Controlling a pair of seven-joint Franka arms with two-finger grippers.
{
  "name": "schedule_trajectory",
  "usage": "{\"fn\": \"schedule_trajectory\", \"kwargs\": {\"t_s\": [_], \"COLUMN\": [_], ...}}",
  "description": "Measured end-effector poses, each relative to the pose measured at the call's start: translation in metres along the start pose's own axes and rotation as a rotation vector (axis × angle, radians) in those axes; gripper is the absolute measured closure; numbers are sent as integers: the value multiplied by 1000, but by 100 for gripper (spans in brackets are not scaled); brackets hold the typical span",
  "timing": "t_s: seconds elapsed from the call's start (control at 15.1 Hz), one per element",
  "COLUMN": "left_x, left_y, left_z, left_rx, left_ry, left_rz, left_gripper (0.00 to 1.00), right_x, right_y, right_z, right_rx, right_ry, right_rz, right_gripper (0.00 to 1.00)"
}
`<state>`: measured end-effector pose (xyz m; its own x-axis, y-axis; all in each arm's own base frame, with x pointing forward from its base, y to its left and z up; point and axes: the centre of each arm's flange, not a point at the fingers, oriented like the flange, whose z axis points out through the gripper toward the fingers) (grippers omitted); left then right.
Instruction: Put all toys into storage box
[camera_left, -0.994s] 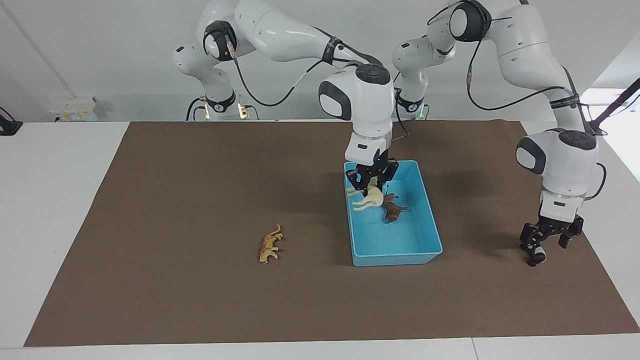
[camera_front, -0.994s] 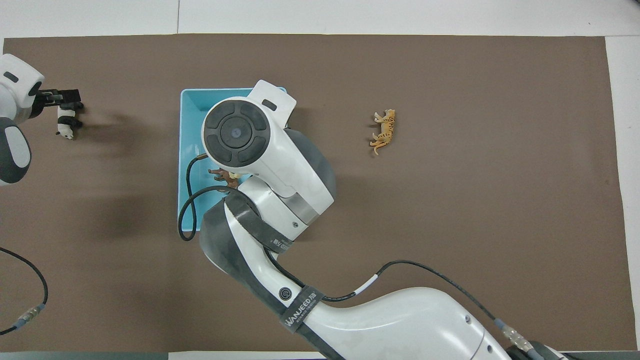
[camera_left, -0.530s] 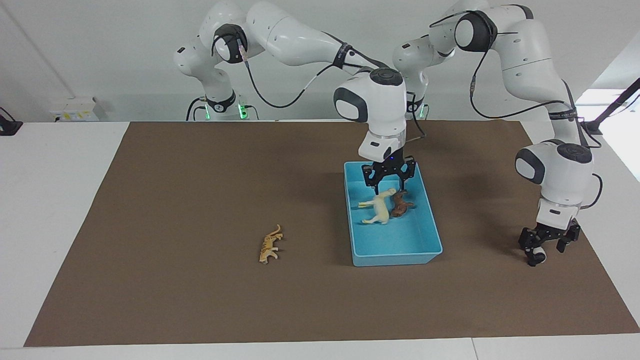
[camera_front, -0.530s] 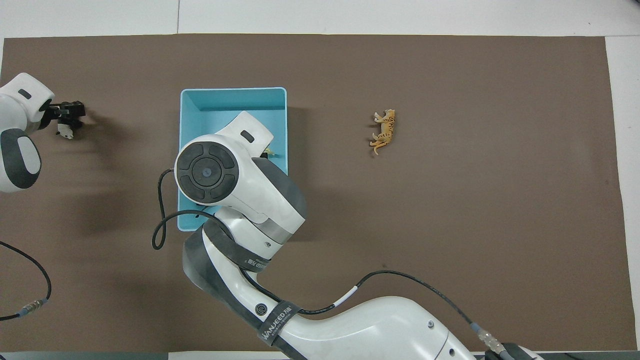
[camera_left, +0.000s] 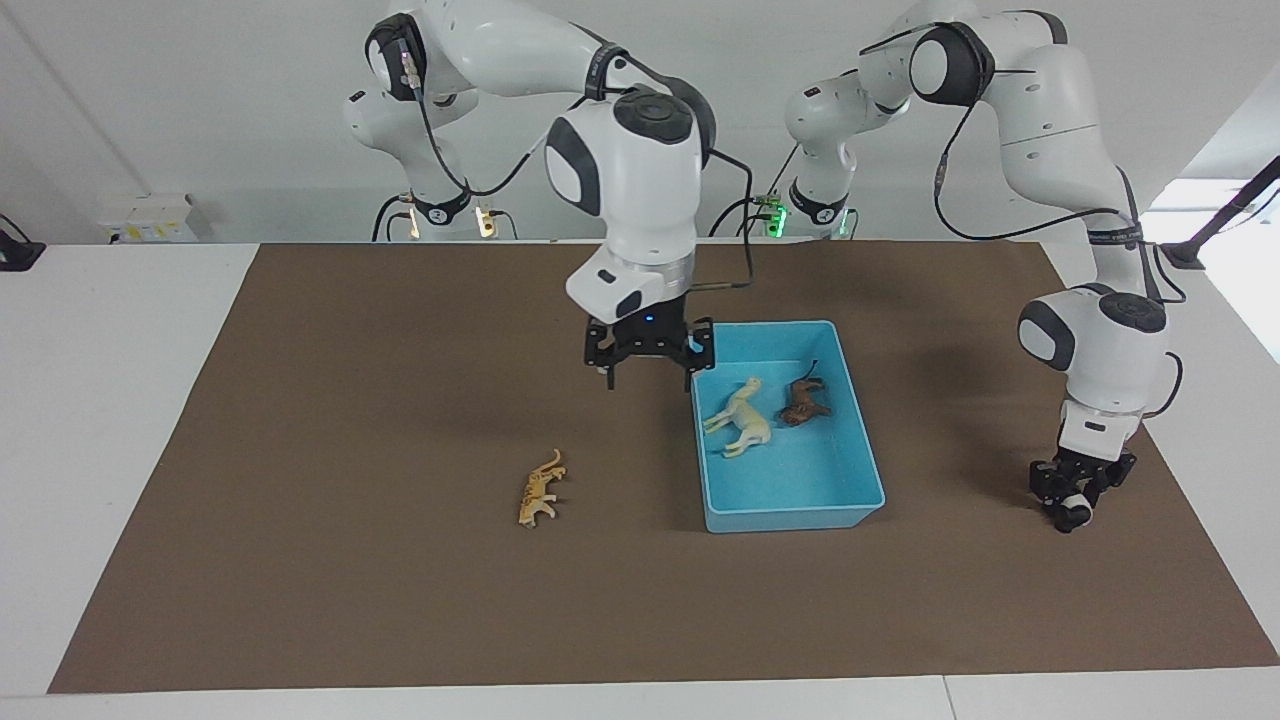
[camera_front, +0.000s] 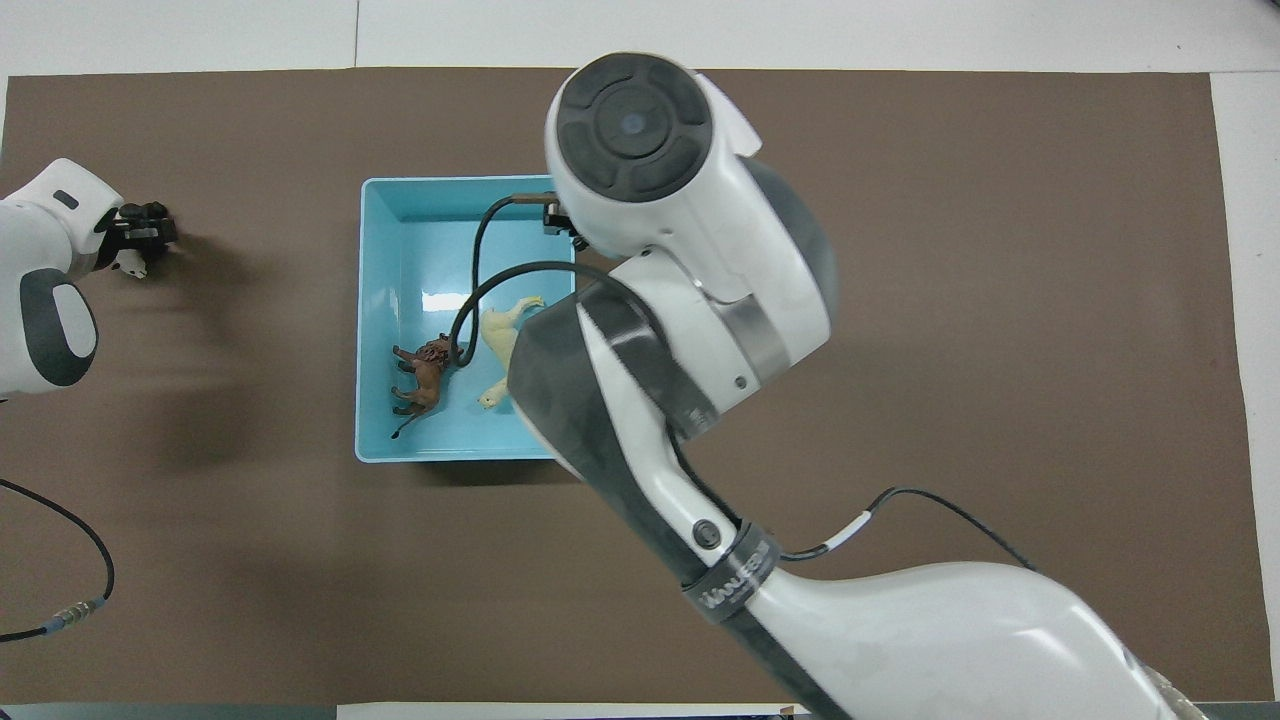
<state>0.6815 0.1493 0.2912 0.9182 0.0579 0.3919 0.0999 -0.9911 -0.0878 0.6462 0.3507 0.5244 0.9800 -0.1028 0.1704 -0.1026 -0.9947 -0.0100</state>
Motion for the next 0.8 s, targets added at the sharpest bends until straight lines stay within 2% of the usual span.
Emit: {"fn": "schedule_trajectory", "kwargs": {"t_s": [0.07, 0.27, 0.4, 0.6, 0.66, 0.8], "left_x": [6, 31, 45, 37, 24, -15], "left_y": [4, 16, 40, 129, 174, 252], "left_z": [-4, -40, -97, -191, -211, -222], "left_rx": [-2, -7, -24, -7, 3, 23], "left_ry": [-12, -76, -138, -272, -304, -349], "left_rz": [-22, -96, -157, -258, -278, -295], "left_gripper": [59, 59, 59, 59, 59, 59], "right_x": [14, 49, 65, 69, 66, 58], "right_y": [22, 85, 109, 106, 102, 101], "right_z": [7, 42, 74, 130, 150, 178], "right_rx": [-7, 6, 5, 12, 10, 9], "right_ry": [-9, -72, -88, -78, -82, -99], "right_rz": [-12, 30, 66, 75, 77, 84], "right_gripper": [0, 0, 0, 0, 0, 0]}}
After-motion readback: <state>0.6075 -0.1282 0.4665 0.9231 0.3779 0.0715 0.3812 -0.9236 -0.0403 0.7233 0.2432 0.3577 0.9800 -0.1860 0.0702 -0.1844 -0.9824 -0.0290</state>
